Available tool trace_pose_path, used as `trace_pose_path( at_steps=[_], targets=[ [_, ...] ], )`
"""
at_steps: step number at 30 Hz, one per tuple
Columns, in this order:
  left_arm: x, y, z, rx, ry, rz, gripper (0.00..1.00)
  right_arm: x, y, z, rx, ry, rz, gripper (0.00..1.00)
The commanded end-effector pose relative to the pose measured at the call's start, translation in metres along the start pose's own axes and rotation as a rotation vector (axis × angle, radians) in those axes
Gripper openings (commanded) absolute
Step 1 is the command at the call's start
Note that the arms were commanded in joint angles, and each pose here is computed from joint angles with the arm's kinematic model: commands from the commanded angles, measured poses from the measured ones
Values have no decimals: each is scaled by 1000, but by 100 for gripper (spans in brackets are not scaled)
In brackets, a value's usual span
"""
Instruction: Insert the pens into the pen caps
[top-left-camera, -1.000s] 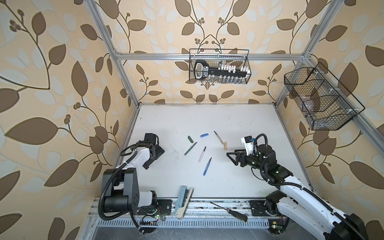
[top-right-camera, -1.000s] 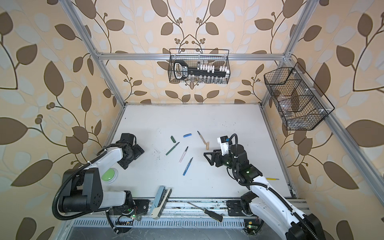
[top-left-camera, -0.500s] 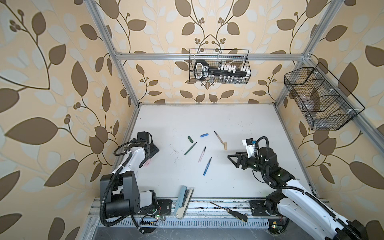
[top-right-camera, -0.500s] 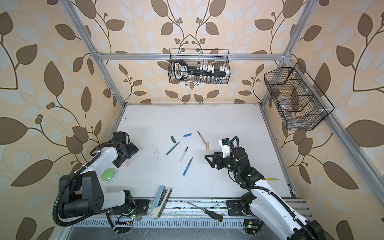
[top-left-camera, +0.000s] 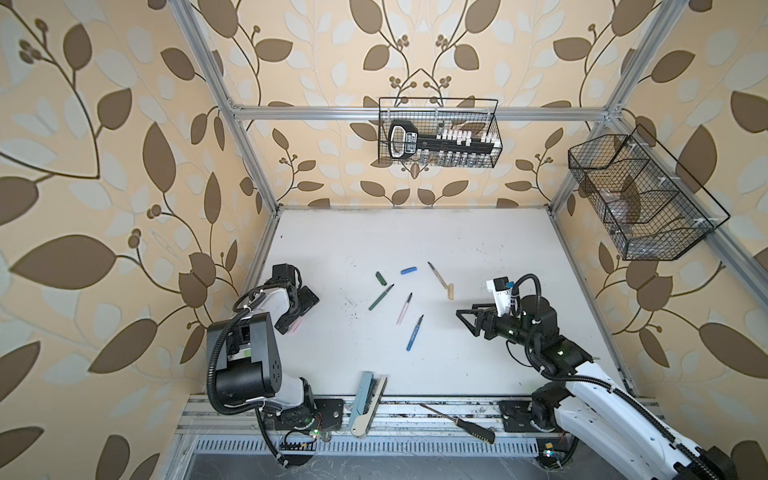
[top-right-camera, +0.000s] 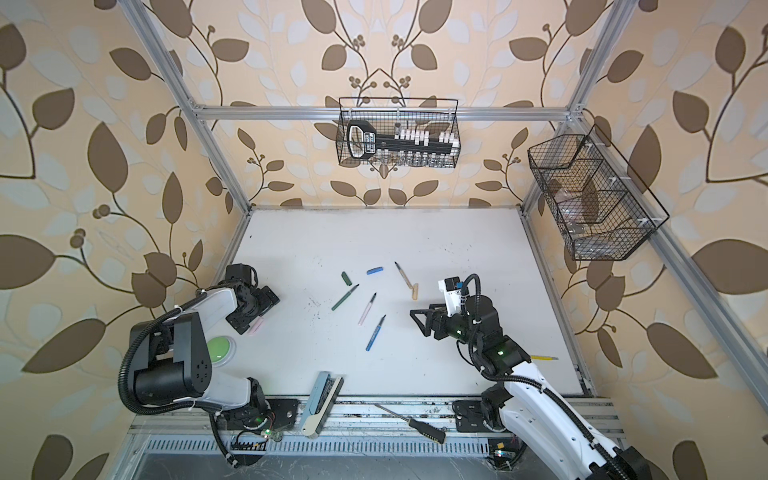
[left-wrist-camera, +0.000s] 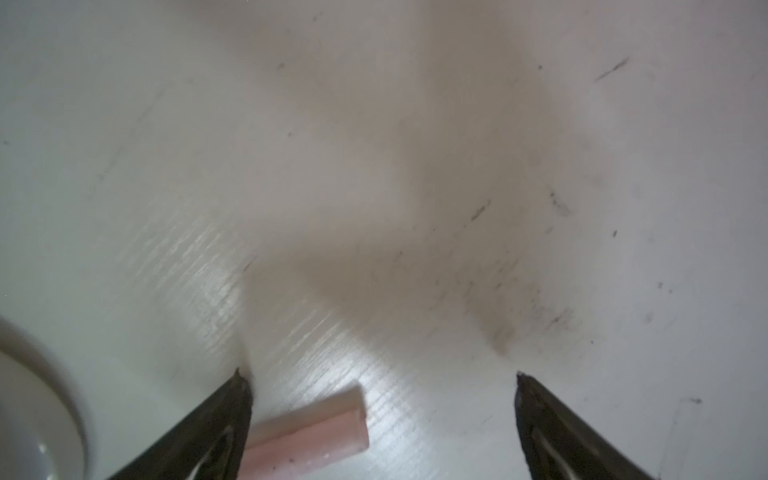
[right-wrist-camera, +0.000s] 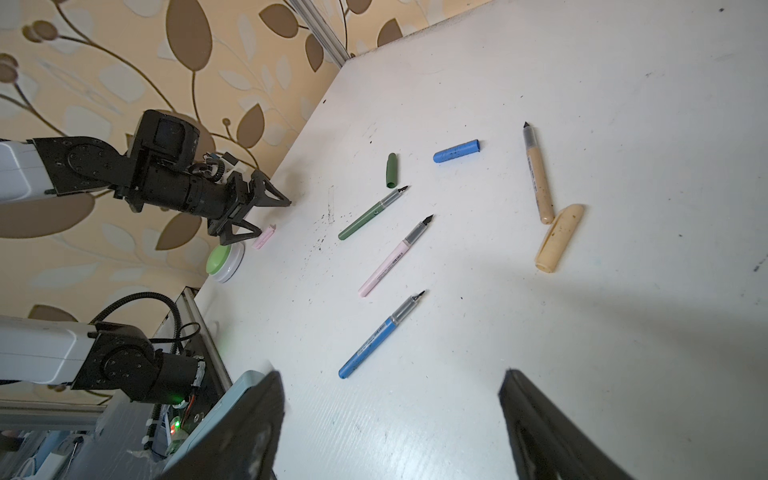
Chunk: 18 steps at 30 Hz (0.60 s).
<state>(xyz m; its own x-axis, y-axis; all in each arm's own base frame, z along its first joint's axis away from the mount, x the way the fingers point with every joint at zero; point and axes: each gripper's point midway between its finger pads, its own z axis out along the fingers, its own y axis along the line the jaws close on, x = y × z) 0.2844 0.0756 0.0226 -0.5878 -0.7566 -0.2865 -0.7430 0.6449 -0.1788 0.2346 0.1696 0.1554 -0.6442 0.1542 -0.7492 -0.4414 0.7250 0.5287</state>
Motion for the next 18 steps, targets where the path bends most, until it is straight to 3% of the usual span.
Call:
trace_pose_path(
  at_steps=[1, 4, 18],
  targets=[
    [40, -3, 11, 77, 154, -56, 99, 10, -6, 2, 12, 23, 18, 83],
    [63, 1, 11, 95, 221, -103, 99, 10, -6, 3, 8, 24, 22, 82],
    [76, 43, -9, -54, 156, -169, 99, 9, 0, -3, -14, 12, 25, 82]
  ],
)
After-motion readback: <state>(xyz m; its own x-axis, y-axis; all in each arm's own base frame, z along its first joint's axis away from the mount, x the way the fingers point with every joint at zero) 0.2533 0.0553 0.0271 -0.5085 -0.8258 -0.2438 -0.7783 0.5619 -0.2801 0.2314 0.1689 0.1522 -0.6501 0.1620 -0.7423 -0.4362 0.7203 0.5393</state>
